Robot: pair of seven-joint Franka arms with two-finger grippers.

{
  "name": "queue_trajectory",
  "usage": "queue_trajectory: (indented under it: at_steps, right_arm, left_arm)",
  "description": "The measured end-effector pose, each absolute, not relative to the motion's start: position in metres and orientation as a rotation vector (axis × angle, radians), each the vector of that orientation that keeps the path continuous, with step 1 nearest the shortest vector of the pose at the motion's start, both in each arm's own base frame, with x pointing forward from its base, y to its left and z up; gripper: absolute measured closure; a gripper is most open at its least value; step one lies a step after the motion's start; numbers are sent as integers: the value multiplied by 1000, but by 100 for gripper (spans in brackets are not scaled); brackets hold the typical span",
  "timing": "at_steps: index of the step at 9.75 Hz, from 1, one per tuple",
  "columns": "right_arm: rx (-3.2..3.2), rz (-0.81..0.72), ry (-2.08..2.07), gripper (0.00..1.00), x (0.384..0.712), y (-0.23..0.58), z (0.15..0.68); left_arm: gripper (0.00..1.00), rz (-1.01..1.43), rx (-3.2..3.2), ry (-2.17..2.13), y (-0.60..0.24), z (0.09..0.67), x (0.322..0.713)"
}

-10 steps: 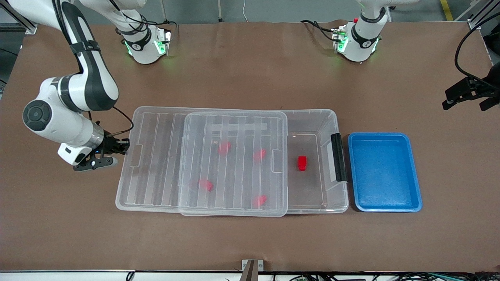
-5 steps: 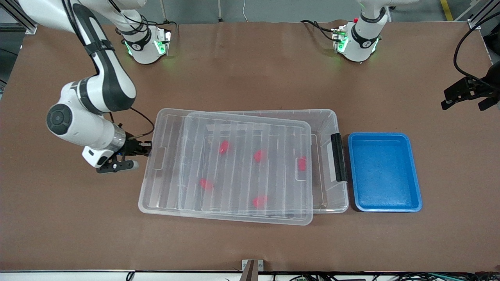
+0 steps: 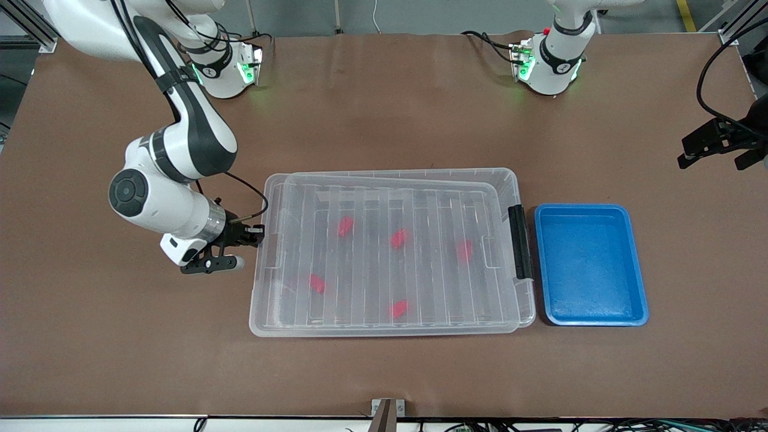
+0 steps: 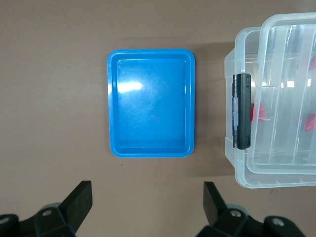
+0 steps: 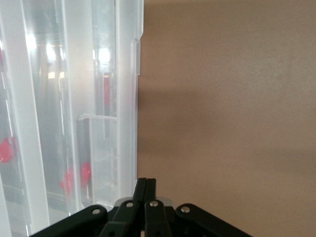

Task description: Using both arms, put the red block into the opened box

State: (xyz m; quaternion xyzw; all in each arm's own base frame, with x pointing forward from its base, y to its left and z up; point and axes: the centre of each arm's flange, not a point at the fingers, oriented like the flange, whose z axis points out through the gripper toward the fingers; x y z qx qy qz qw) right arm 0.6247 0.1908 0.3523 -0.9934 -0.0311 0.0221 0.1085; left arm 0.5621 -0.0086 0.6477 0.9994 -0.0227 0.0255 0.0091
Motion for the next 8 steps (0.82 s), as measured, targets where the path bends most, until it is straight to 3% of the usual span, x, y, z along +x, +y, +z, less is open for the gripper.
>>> queue_trajectory:
  at_steps: [5,8]
  right_arm:
    - [-2920,71,-59,97,625,199,352]
    - [-2994,97,-2,55,634,147,387]
  left_arm:
    - [1,80,3122,-71,-9,648,562]
    - [1,81,3122,-71,-9,648,562]
